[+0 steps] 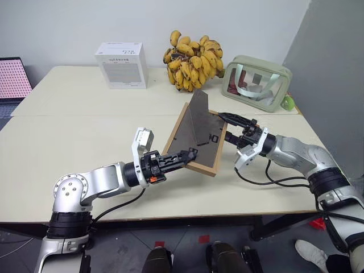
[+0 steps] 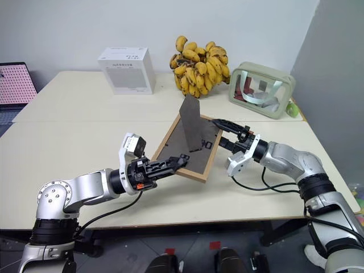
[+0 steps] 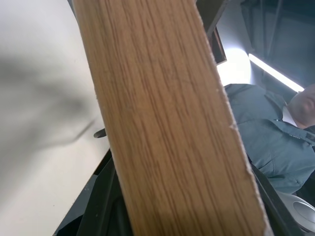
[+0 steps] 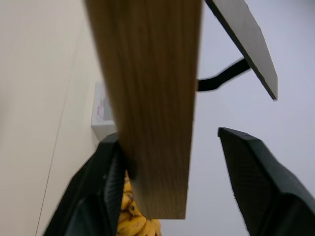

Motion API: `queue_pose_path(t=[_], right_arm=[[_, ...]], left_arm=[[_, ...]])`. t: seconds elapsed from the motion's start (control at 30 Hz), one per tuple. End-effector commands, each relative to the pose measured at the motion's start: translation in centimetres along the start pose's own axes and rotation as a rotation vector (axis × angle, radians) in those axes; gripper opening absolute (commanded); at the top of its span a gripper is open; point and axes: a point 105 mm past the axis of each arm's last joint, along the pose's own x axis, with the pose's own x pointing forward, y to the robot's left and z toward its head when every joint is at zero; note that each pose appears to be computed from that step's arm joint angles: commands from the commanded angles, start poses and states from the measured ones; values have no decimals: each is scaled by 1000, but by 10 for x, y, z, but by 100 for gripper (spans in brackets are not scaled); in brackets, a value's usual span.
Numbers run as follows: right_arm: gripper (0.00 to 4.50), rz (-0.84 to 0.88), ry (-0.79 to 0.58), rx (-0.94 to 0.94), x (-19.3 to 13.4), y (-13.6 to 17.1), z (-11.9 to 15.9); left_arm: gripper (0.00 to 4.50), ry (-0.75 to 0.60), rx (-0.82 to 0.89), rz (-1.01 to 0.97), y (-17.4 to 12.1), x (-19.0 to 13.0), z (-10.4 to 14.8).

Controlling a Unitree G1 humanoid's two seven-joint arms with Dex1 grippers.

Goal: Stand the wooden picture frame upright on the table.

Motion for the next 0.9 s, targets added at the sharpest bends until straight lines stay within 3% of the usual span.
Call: queue_pose_path(t=[0.03, 0.1, 0.2, 0.23, 0.4, 0.5, 0.67, 0.77, 0.9], right_arm=[[181, -55, -45, -63, 4, -20, 2], [132, -61, -46, -70, 5, -22, 2], [124, -72, -40, -71, 3, -26, -1], [124, -69, -36, -70, 2, -26, -3], [124, -51, 10, -1, -11, -22, -15], [124, -34, 88, 105, -22, -15, -32], [124, -5, 134, 279, -21, -2, -43], [124, -22, 218, 533, -2, 7, -57], [124, 31, 145, 1085, 35, 18, -54]], left_arm=[[140, -15, 32, -55, -14, 4, 6], [140, -14, 34, -53, -14, 5, 5], [140, -2, 65, -19, -15, 5, 1], [210, 1, 72, -11, -15, 4, 0], [302, -112, 114, 31, -18, -8, 25], [369, -166, 257, 54, -41, -23, 41], [449, -238, 439, 164, -65, -51, 42], [450, -264, 574, 318, -64, -67, 44], [450, -188, 910, 587, -49, -72, 46]])
